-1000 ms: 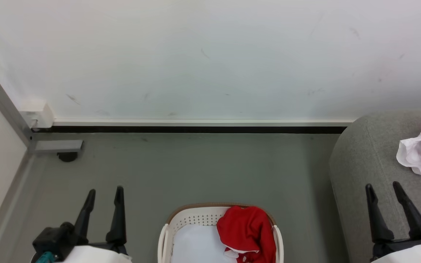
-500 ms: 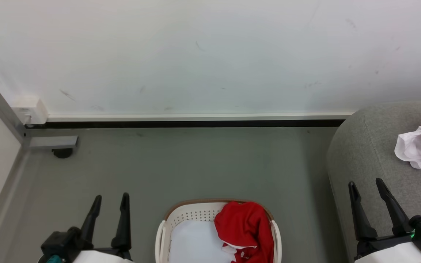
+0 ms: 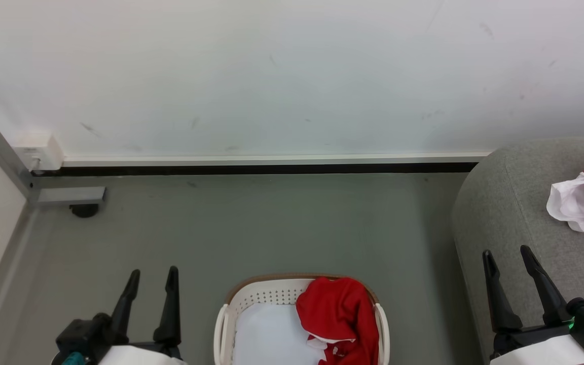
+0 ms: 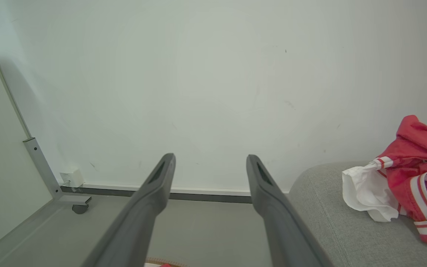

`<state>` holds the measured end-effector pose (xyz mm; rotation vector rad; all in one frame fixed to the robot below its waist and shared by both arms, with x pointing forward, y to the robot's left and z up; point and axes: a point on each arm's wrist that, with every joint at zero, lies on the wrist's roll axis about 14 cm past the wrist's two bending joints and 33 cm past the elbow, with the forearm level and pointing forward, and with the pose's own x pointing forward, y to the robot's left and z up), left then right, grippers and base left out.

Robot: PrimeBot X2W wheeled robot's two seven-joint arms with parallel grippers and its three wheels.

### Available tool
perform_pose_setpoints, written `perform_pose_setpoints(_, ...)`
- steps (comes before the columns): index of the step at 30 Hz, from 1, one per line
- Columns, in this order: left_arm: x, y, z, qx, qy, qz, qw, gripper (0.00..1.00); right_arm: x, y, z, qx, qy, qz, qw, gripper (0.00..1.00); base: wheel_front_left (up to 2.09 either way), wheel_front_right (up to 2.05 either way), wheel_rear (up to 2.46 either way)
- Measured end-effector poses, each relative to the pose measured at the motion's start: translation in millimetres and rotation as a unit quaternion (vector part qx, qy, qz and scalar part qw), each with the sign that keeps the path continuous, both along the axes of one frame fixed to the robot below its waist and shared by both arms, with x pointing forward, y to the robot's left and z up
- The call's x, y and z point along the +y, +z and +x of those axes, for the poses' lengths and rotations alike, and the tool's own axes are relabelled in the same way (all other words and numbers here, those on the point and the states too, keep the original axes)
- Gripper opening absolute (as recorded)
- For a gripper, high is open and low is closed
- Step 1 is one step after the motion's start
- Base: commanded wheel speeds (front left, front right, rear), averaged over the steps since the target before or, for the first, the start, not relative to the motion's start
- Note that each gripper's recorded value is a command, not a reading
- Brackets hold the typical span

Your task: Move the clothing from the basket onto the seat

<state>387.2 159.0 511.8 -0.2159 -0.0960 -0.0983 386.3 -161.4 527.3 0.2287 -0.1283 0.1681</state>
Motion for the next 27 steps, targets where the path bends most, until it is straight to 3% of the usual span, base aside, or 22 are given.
perform_pose_setpoints(12, -18.8, -7.1, 19.5, 0.008, -0.03, 0.001, 1.0, 1.0, -4.4, -4.4, 11.1, 0.006, -0.006, -0.003, 1.0, 1.0, 0.0, 0.0, 0.0)
perform_pose_setpoints(27, -90.8, -62.7, 70.4, 0.073, -0.13, 0.006, 0.989, 1.0, -41.5, -15.5, 39.6, 0.016, -0.056, -0.027, 0.998, 1.0, 0.0, 0.0, 0.0)
